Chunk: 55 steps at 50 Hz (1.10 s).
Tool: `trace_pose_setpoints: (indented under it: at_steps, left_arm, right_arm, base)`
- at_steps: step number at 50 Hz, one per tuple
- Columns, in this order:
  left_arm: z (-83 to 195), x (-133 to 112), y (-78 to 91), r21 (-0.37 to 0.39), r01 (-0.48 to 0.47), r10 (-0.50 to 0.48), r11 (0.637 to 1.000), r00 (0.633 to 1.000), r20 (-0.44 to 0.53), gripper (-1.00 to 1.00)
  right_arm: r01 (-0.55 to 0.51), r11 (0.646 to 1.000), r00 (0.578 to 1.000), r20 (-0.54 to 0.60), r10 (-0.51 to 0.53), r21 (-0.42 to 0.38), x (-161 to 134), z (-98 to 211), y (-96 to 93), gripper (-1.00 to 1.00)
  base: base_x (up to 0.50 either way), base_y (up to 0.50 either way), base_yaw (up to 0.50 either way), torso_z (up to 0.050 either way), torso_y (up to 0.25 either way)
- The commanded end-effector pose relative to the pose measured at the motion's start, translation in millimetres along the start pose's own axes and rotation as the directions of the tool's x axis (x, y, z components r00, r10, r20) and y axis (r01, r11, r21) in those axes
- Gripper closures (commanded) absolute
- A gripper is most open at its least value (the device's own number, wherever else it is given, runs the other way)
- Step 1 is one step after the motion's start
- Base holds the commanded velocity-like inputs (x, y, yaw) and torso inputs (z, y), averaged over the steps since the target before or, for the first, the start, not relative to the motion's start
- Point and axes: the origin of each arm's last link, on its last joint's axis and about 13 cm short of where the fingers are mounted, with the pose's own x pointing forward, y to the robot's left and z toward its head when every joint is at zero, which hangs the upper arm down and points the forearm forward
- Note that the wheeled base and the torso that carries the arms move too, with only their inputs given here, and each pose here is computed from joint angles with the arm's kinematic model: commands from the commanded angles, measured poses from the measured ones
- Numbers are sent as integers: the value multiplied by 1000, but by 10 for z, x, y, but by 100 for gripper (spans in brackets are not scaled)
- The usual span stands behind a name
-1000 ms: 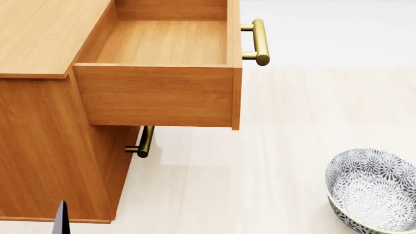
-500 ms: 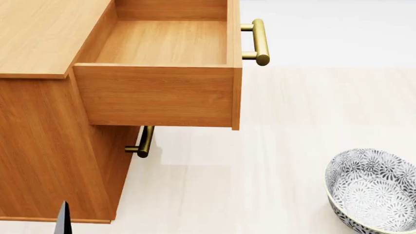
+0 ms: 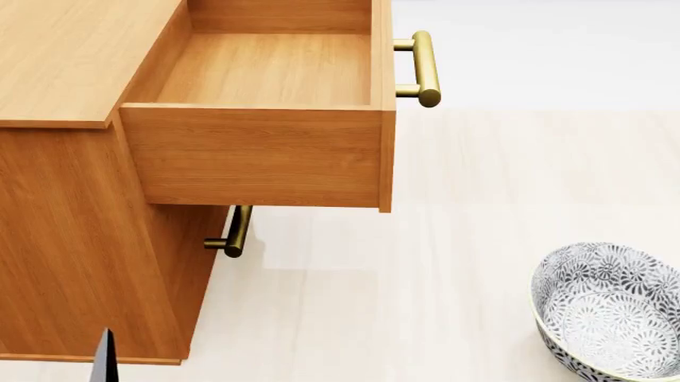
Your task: Put the ketchup in the top drawer of the cabinet.
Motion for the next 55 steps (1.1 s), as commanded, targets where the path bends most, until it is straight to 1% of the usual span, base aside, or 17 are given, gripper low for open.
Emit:
trace_pose_setpoints:
  at_steps: [1,12,25,38,55]
  left_arm:
    - [-5,3,-6,2,1,-1,1000,1000,-2,-100]
    - [-16,9,-7,3,0,0,1000,1000,-4,-100]
    - [-15,4,-11,4,1,-1,1000,1000,-5,-100]
    - [-22,13,-5,5,-1,1,1000,1000,-8,-100]
    - [-28,11,-7,4,-2,2,1000,1000,-9,-100]
  right_arm:
    - [-88,996,996,11,88,6,-69,-77,33,-100]
    - [-105,994,994,4,105,15,-118,-173,14,-100]
    - [-78,995,997,3,78,57,-182,-293,-23,-100]
    - [-71,994,997,-5,72,79,-201,-385,2,-100]
    - [-68,995,997,-18,70,79,-202,-442,14,-100]
  base:
    - [0,0,0,0,0]
    - [0,0,0,0,0]
    - [0,0,0,0,0]
    - [0,0,0,0,0]
    - [0,0,0,0,0]
